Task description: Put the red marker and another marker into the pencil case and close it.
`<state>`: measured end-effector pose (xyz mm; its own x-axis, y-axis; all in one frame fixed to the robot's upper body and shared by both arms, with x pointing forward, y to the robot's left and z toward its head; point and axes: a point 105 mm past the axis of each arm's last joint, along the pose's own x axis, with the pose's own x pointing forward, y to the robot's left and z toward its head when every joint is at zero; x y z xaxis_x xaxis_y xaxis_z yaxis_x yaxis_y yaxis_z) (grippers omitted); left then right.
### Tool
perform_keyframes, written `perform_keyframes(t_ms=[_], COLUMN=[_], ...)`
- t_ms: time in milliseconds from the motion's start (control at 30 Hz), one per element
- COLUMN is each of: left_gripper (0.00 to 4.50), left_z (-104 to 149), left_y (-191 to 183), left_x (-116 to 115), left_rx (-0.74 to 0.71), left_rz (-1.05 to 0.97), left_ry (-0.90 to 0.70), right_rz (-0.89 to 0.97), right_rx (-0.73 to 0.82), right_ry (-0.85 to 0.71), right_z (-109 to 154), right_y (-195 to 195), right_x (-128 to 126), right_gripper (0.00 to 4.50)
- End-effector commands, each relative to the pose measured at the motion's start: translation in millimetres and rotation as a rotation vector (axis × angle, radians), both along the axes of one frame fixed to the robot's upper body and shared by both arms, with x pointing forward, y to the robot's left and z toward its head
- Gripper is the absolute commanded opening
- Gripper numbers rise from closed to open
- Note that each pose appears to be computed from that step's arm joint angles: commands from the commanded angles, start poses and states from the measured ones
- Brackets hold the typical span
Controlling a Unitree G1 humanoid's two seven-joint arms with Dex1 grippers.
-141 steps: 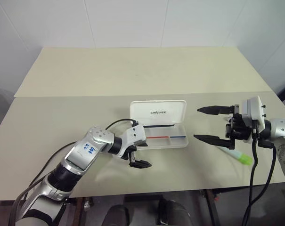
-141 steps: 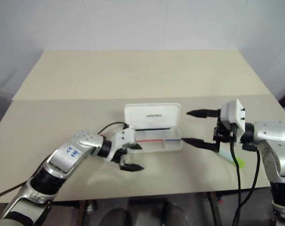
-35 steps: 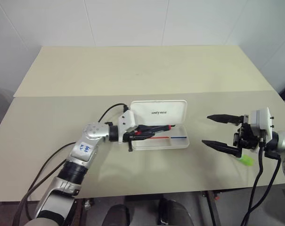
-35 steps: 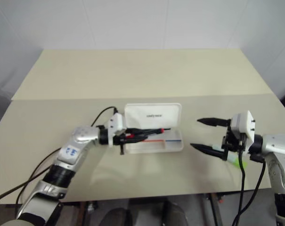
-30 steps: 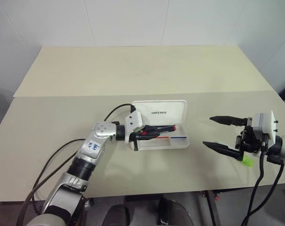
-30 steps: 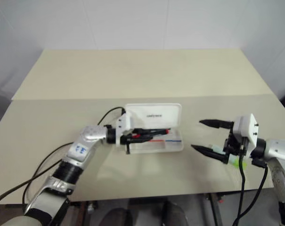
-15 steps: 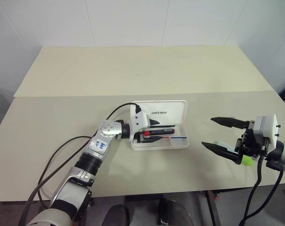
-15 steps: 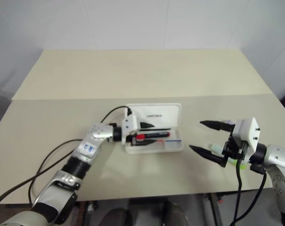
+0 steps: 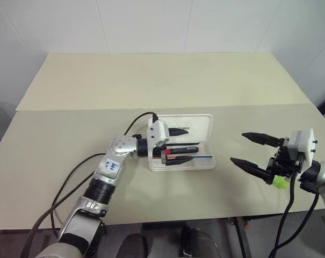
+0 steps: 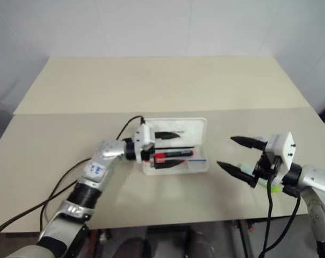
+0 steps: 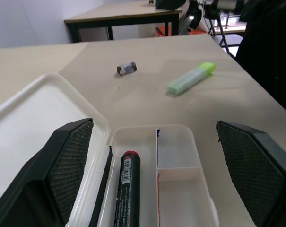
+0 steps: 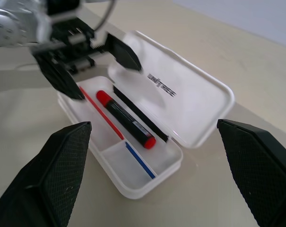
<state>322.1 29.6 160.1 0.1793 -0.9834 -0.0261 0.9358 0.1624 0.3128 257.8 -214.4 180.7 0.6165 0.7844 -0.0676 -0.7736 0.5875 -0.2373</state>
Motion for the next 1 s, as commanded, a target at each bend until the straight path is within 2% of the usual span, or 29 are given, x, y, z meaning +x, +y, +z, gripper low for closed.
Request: perform_keyframes(t_ms=[33,267,500,767,1000], left_gripper=[4.46,4.46,4.46,4.46,4.46], left_z=[21,37,49,45,40], left_y=[13,56,94,108,131], left_x=[-10,-35,-36,-41,-50], left_rx=[-0.067,-0.017,0.022,0.05,0.11], left_rz=[-0.011,-0.042,0.026,0.036,0.039], left_ry=[-0.046,-0.085,-0.11,-0.074,0.009], right_rz=[-0.072,-0.18,-0.226,-0.222,-0.218], right_rx=[-0.013,-0.144,-0.209,-0.2,-0.174], right_ry=[0.018,0.091,0.167,0.24,0.331], right_z=[-3,-32,-47,-71,-105], right_y=[-14,-63,-112,-122,-118], right_x=[0,0,2,6,-9], right_gripper=[4.5,4.5,4.5,4.5,4.5])
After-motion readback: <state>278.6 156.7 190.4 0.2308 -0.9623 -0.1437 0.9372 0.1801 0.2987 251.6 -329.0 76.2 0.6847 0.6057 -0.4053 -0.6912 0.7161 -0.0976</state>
